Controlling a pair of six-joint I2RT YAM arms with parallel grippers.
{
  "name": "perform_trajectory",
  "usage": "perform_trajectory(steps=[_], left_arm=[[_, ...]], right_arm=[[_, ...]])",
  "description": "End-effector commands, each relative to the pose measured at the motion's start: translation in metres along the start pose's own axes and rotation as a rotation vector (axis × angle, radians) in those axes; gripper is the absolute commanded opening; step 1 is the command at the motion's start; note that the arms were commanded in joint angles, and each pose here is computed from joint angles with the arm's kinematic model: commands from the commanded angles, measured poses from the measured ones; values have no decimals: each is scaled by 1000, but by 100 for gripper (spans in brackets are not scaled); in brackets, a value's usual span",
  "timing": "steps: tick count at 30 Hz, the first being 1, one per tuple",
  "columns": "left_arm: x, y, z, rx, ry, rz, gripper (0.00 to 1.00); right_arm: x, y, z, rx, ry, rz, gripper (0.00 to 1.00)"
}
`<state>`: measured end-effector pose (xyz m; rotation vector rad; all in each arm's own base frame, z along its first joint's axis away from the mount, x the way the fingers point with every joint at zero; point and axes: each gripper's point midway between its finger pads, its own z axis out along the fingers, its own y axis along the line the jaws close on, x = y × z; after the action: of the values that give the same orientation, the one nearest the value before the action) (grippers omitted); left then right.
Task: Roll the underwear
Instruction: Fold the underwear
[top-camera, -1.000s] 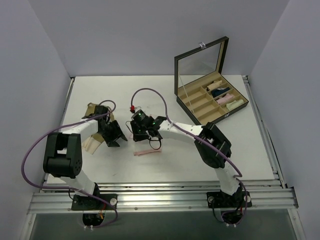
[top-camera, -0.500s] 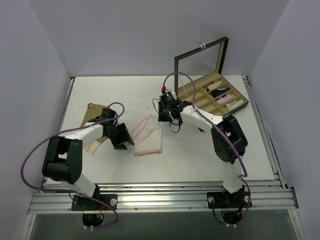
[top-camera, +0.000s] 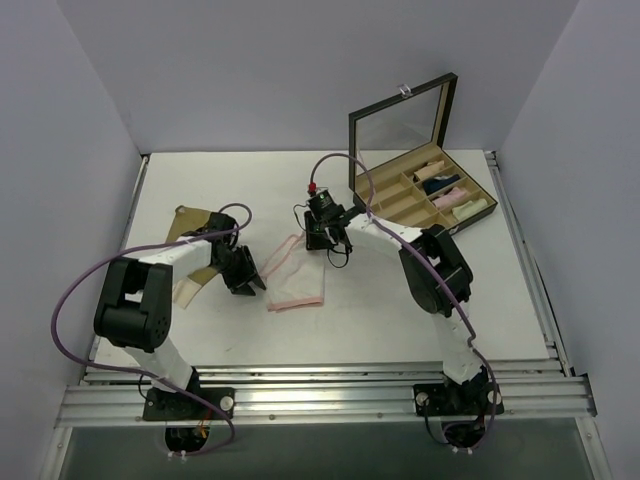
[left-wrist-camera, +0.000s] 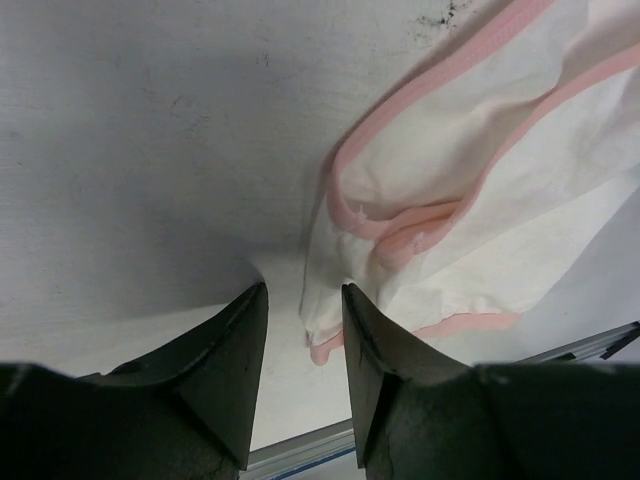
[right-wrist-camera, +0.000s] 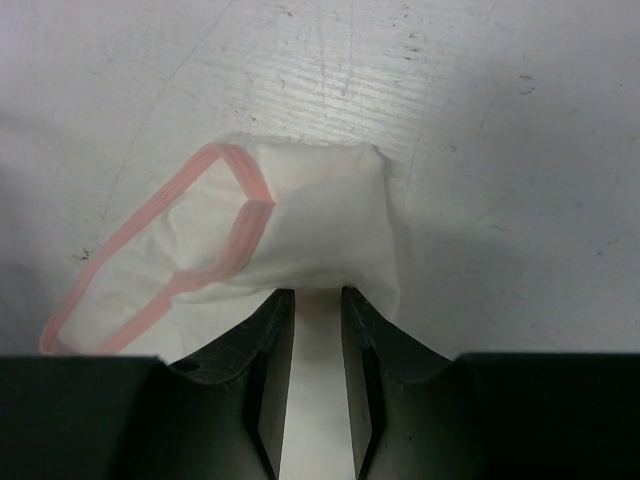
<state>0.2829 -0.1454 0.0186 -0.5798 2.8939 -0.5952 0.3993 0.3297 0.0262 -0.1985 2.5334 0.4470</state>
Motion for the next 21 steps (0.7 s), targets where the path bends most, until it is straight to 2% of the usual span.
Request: perform_trajectory(steps=[1,3,7,13,16,18,21], left_arm=[[-14,18,4,-118,-46,7,45],[-16,8,0,-76,-59,17,45],[-19,-23,-20,36,-121,76,52],[-16,-35,-10,31,-99,106,54],[-17,-31,-4,0,-91,96,52],[-16,-27,-3,-24,-84,87,45],[-17,-20,-3,-59,-87,80,41]], right_arm=[[-19,-7,2,47,-47,18,22],[-18,-10,3,57,-42,25,22],[-15,-11,0,59,-39,18,22],[-13,-12,-5,49,-41,22,22],[-15,-9,-9,41,-47,23,22],[-17,-7,-14,34,-57,22,22],[-25,-3,-18,16,-87,14,22]])
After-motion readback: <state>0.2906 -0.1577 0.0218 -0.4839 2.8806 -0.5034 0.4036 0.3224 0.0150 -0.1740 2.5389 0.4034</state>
